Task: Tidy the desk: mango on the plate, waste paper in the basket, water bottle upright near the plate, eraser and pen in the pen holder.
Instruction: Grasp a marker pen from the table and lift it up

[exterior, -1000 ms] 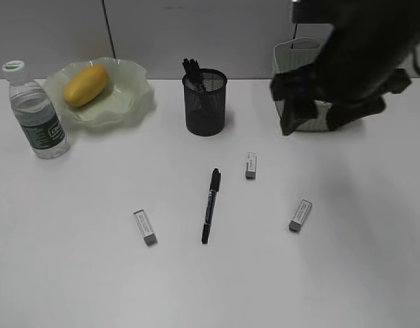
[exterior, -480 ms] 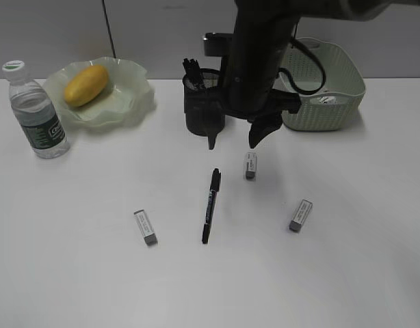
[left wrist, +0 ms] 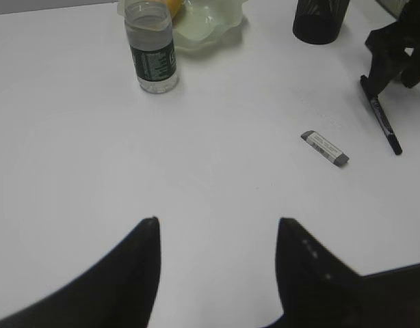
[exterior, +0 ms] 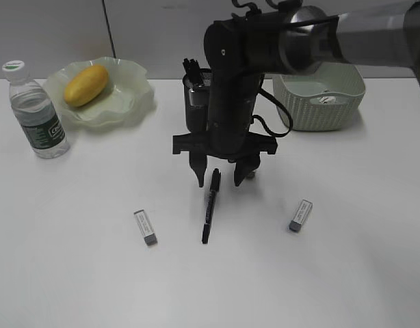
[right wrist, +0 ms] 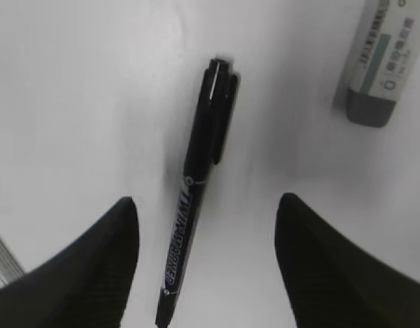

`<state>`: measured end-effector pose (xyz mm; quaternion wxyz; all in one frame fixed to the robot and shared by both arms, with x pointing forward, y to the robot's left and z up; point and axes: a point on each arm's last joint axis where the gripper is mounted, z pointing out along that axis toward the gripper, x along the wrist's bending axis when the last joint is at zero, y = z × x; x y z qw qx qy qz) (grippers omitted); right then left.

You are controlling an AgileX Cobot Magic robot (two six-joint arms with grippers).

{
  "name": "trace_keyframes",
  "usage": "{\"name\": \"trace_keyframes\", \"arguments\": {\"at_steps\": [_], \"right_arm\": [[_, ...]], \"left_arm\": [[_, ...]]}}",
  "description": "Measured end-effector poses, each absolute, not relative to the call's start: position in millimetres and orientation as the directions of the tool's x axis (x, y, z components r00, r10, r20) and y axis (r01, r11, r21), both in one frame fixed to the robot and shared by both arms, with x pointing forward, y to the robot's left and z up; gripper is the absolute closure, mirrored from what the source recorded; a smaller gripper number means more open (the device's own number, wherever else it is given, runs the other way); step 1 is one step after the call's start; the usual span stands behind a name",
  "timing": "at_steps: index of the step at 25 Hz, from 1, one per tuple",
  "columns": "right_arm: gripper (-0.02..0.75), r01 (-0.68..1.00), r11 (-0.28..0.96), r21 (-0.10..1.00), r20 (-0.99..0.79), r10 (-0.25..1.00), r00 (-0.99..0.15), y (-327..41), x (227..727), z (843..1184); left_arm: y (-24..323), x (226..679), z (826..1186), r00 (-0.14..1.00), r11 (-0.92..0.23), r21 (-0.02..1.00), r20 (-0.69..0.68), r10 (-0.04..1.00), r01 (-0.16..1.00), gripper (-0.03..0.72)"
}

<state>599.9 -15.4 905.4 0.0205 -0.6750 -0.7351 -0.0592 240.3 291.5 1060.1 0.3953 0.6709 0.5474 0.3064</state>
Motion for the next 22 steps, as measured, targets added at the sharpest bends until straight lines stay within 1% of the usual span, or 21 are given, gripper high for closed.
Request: {"name": "trace_keyframes", "arguments": {"at_steps": [7, 15, 22], "right_arm": [[0.272, 0.995, 0.061, 0.073, 0.093, 0.993, -0.068, -14, 605, 885], [0.337, 0.988, 0.034, 0.148, 0.082, 0.996, -0.046, -15, 612, 885], [0.344, 0.987, 0.026, 0.158, 0.089, 0.995, -0.040, -14, 613, 881]], "left_arm": [[292, 240, 1060, 0.213, -0.088, 0.866, -0.022, 0.977, 0.492, 0.283], [292, 240, 1060, 0.213, -0.088, 0.866, -0.022, 0.977, 0.492, 0.292], [292, 240, 1060, 0.213, -0.088, 0.866, -0.022, 0.977, 0.492, 0.300]]}}
